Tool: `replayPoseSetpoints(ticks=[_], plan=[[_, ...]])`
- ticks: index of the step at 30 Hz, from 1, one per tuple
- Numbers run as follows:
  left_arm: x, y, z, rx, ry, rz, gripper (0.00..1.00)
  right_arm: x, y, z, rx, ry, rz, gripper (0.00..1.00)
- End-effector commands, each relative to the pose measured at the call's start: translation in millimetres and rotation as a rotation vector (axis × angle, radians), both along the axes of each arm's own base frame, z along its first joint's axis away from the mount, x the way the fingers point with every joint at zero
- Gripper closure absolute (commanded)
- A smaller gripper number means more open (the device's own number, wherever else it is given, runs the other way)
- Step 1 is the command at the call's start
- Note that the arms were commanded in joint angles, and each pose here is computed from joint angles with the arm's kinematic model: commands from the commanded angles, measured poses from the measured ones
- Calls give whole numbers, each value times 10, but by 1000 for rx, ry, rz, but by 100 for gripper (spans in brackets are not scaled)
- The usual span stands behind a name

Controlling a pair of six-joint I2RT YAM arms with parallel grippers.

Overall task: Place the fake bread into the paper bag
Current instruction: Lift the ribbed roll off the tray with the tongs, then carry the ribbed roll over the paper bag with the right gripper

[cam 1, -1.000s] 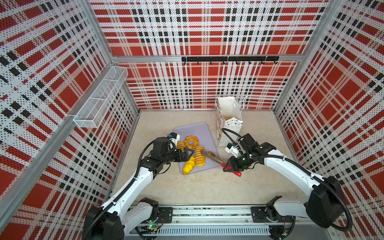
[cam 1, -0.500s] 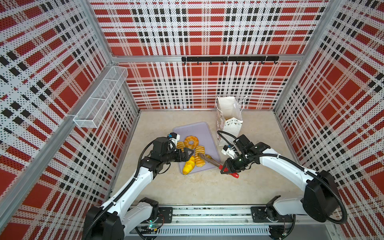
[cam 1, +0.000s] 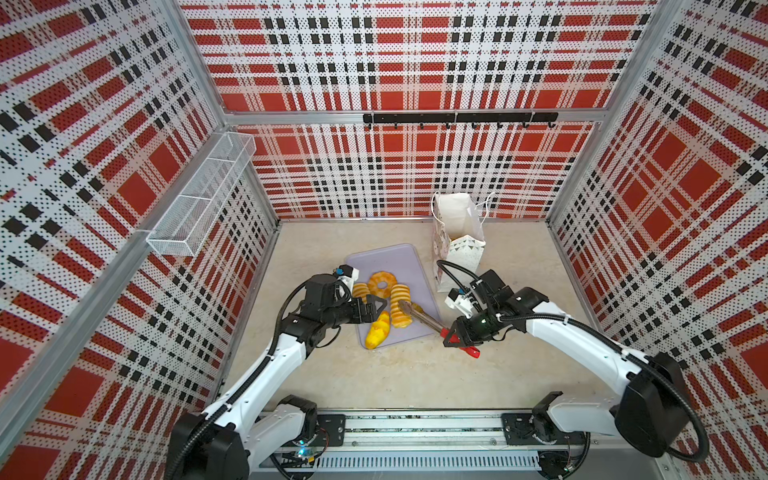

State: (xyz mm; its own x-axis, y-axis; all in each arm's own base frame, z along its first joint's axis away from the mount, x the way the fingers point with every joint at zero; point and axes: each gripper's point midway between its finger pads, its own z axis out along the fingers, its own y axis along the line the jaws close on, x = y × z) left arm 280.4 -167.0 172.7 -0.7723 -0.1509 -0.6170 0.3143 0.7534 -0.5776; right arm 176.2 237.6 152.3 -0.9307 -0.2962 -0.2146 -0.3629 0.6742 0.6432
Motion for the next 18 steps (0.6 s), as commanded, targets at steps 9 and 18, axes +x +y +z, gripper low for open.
replayPoseSetpoints(ticks=[9, 18], plan=[[-45, 5, 971, -200, -267, 42, 2, 51, 22, 781, 292, -460, -4, 75], [-231, -69, 1553, -307, -487, -39, 2, 184, -95, 1525, 470, -838, -112, 75]])
